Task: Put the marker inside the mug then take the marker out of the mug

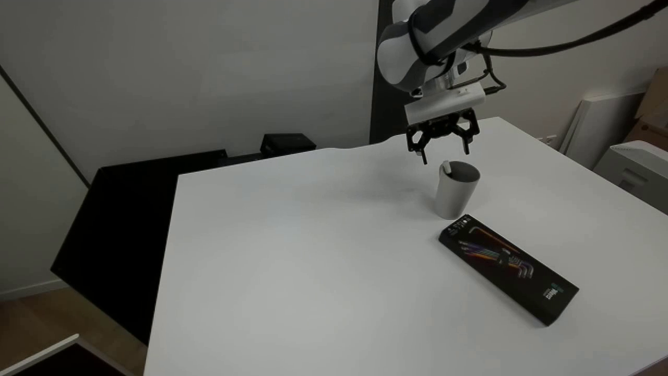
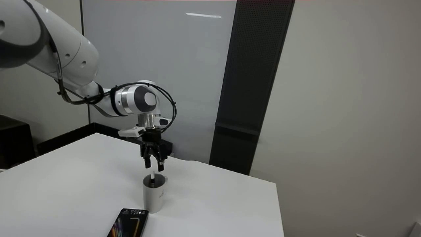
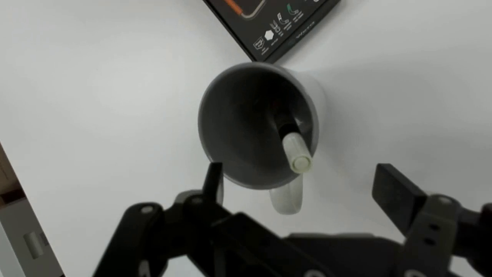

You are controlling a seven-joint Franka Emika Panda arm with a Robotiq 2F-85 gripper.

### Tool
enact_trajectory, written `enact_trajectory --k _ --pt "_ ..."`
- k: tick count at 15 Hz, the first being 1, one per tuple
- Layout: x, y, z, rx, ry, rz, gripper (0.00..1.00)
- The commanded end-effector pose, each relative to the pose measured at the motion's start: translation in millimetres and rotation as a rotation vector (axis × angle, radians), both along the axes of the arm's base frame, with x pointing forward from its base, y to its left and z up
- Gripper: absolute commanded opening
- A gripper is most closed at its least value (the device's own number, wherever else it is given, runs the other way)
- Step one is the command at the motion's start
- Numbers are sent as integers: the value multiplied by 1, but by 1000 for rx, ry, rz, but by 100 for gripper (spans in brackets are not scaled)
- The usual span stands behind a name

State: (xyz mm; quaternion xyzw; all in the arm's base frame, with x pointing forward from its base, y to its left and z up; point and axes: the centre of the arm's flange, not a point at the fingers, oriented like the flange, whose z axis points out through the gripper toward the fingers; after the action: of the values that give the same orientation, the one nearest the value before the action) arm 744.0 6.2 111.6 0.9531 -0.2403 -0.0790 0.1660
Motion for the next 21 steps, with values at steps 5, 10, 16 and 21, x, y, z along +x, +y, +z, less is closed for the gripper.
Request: enact_trajectory --k 5,10,16,21 --pt "-36 -15 8 75 21 -117 100" --pt "-37 -26 9 89 -11 -135 100" --pt "-37 -33 11 98 -24 -149 100" --pt "-38 -33 10 91 -27 -140 56"
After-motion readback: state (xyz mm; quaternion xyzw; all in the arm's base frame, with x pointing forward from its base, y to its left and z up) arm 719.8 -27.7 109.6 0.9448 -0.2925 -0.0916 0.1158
